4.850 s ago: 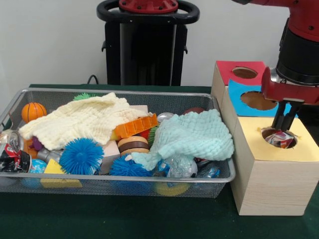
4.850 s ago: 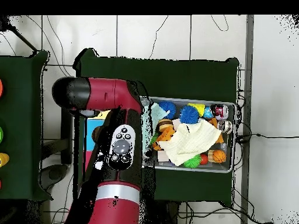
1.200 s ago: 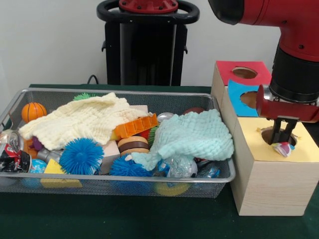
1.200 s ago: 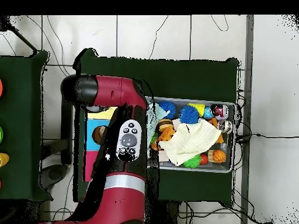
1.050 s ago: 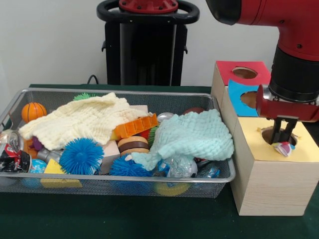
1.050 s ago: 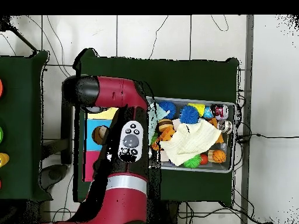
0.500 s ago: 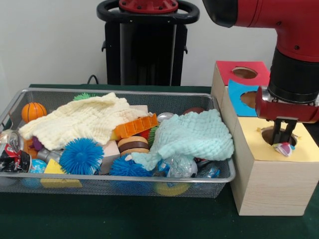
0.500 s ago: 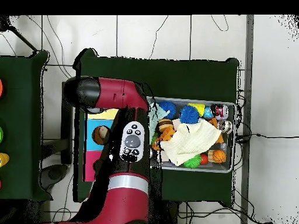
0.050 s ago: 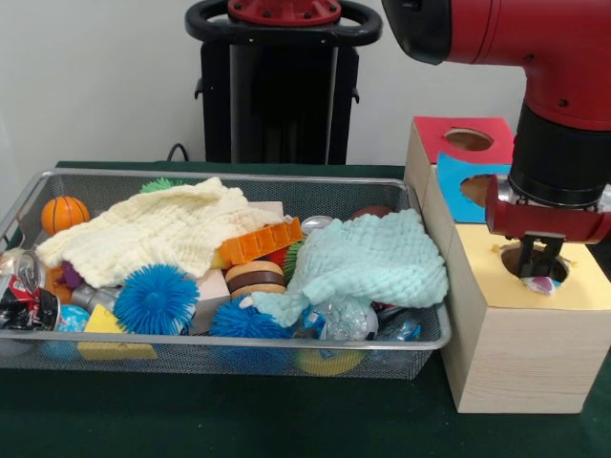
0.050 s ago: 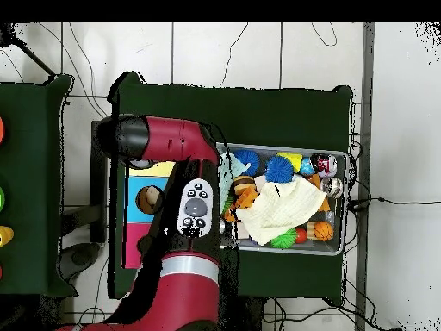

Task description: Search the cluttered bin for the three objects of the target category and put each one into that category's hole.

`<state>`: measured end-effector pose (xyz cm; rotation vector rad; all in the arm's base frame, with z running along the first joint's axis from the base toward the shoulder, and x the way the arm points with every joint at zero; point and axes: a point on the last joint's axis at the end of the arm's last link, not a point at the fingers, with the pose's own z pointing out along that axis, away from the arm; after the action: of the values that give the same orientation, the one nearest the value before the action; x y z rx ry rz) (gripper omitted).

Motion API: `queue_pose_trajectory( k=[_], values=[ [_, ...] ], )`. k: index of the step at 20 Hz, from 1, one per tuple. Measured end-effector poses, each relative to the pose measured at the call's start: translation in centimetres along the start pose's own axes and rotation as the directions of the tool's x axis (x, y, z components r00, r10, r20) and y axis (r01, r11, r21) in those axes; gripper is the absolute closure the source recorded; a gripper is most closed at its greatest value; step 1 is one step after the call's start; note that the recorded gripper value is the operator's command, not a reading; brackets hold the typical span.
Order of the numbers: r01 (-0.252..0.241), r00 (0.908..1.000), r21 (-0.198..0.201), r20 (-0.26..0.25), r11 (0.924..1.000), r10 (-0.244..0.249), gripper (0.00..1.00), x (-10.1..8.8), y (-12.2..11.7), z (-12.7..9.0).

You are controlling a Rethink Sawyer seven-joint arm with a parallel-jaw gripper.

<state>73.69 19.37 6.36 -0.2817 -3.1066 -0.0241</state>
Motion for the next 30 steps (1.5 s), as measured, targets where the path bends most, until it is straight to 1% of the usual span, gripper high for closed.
queue_pose_trajectory(
  k=[16, 23, 30],
  values=[
    [0.015, 0.9998, 0.014, -0.014, 0.9998, -0.015, 1.00, -0.2, 0.4, 3.5],
    [0.008, 0.9997, 0.016, -0.021, 0.9998, -0.008, 1.00, -0.4, -0.1, 4.4],
    [0.009, 0.9997, 0.016, -0.021, 0.9998, -0.009, 1.00, -0.4, -0.1, 4.4]
  ],
)
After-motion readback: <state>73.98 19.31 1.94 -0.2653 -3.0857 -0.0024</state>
